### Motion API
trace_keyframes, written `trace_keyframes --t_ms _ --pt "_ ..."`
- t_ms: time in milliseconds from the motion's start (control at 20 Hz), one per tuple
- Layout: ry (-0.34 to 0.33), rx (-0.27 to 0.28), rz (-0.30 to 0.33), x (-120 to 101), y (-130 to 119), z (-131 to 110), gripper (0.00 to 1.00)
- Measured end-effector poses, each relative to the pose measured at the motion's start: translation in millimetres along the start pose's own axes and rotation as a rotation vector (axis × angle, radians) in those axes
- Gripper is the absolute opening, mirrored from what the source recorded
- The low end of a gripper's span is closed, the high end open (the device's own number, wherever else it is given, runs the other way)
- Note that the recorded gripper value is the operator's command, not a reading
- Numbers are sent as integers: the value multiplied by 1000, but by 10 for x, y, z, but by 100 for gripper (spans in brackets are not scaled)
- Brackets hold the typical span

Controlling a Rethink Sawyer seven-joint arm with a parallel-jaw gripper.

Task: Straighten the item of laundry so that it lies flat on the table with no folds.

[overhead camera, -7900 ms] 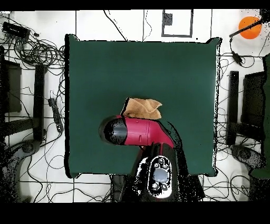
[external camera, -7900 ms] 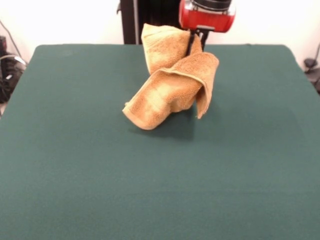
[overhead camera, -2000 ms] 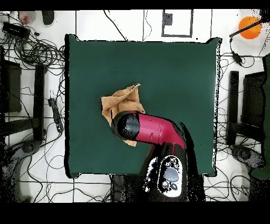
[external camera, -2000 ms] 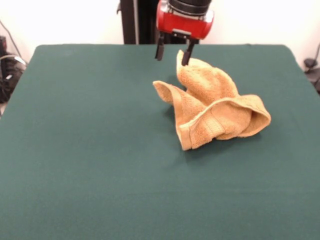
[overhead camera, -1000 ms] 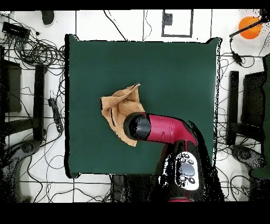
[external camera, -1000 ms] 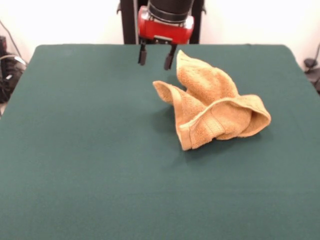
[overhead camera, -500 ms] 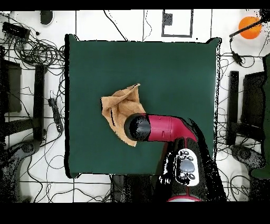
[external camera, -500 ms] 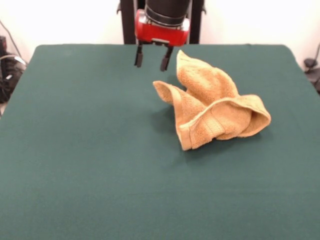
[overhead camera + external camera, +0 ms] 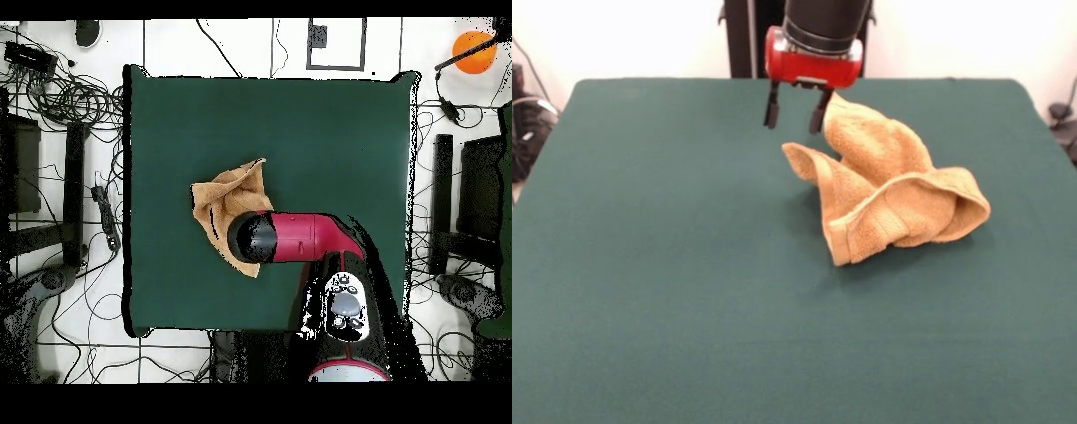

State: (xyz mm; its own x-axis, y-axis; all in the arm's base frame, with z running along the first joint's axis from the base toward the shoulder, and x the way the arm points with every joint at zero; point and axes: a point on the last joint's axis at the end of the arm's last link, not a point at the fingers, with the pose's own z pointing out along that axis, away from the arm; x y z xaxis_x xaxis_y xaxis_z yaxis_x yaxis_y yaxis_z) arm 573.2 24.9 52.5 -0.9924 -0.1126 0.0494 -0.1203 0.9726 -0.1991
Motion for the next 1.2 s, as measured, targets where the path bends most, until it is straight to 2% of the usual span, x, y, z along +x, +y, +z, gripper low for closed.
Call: trace_keyframes --t_ms 250,800,1200 --pt "-17 -24 -32 -64 68 24 100" --pt "-37 -60 -51 -131 -41 96 100" --pt "-42 -77 -96 -204 4 14 100"
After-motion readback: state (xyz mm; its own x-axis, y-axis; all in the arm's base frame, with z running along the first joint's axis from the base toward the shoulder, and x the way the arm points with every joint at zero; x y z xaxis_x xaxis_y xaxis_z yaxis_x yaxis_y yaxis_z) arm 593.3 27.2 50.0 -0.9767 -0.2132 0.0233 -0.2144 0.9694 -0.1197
